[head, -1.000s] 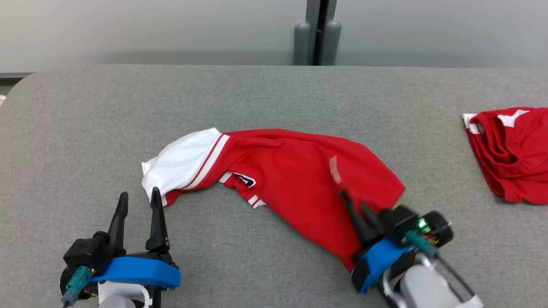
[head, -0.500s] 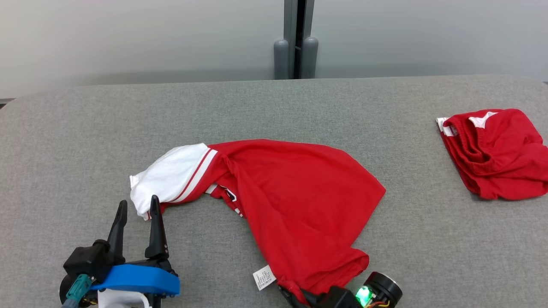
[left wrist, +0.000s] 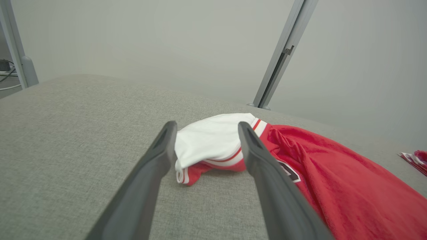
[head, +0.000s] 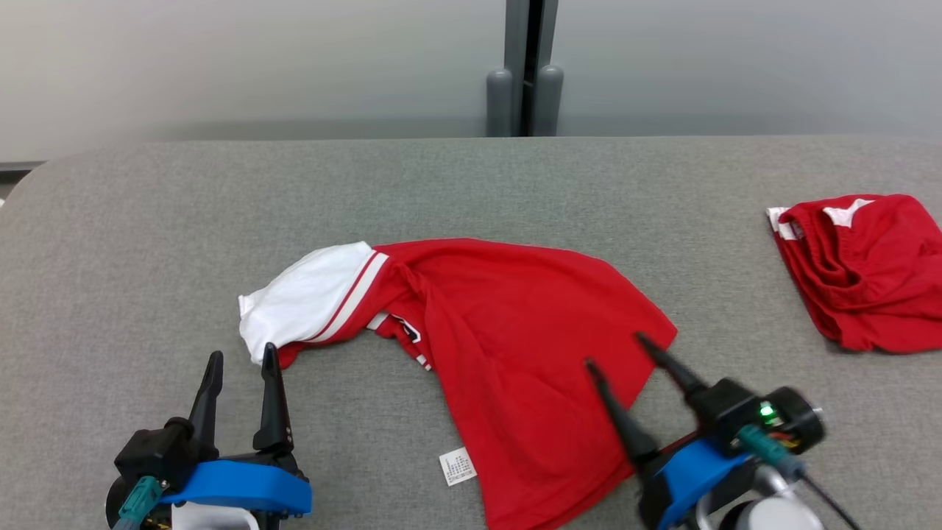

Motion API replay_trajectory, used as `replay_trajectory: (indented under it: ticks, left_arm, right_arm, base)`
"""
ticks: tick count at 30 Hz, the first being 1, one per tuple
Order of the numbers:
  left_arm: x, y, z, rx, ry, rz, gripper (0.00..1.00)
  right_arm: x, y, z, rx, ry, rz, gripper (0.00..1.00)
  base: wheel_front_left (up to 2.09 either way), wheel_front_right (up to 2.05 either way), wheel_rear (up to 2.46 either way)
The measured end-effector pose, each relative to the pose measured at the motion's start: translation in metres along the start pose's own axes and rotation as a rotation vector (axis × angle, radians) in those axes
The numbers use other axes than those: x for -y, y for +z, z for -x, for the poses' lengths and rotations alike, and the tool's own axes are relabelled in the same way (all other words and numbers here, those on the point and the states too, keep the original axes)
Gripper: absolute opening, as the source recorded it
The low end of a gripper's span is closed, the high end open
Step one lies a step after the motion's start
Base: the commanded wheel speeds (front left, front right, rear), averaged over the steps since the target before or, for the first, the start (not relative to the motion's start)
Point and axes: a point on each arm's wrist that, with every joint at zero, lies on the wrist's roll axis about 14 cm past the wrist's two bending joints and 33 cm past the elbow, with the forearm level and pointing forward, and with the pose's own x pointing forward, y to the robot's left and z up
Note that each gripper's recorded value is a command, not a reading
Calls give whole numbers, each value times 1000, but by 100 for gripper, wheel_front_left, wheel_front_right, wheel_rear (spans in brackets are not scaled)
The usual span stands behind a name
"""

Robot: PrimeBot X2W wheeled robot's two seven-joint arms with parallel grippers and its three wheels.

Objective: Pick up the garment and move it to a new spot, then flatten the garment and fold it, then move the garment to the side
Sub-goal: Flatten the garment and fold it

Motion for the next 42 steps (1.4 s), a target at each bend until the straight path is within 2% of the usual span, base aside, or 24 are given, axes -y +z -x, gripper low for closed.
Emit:
replay_trajectory:
  ticks: [4,8,15,20,22,24,28,33,42]
  left_arm:
    - [-4,0,0,0,13,1,100]
    - [-13,-2,0,-6,37,-2,100]
    - [-29,-3,1,-10,84,-7,100]
    - [-37,-4,4,-12,108,-8,100]
    - [-39,-3,5,-11,116,-9,100]
    - [-41,-1,5,-6,121,-9,100]
    - [-44,0,6,-1,130,-10,100]
    - [-44,5,5,13,131,-13,100]
    - [-46,9,4,22,136,-4,100]
  right_arm:
    - [50,-24,-1,-94,-136,40,100]
    - [77,-57,-4,-209,-205,26,100]
    - [74,-109,-17,-401,-197,-65,100]
    - [61,-118,-33,-444,-155,-124,100]
    - [55,-117,-39,-450,-132,-133,38]
    - [52,-114,-46,-444,-115,-136,0]
    - [65,-103,-58,-418,-116,-97,0]
    - [113,-66,-85,-350,-163,48,0]
    - [156,-11,-130,-248,-207,229,0]
  base:
    - [0,0,0]
    - [0,0,0]
    - [0,0,0]
    - [0,0,0]
    - [0,0,0]
    - [0,0,0]
    - [0,0,0]
    - [0,0,0]
    - [0,0,0]
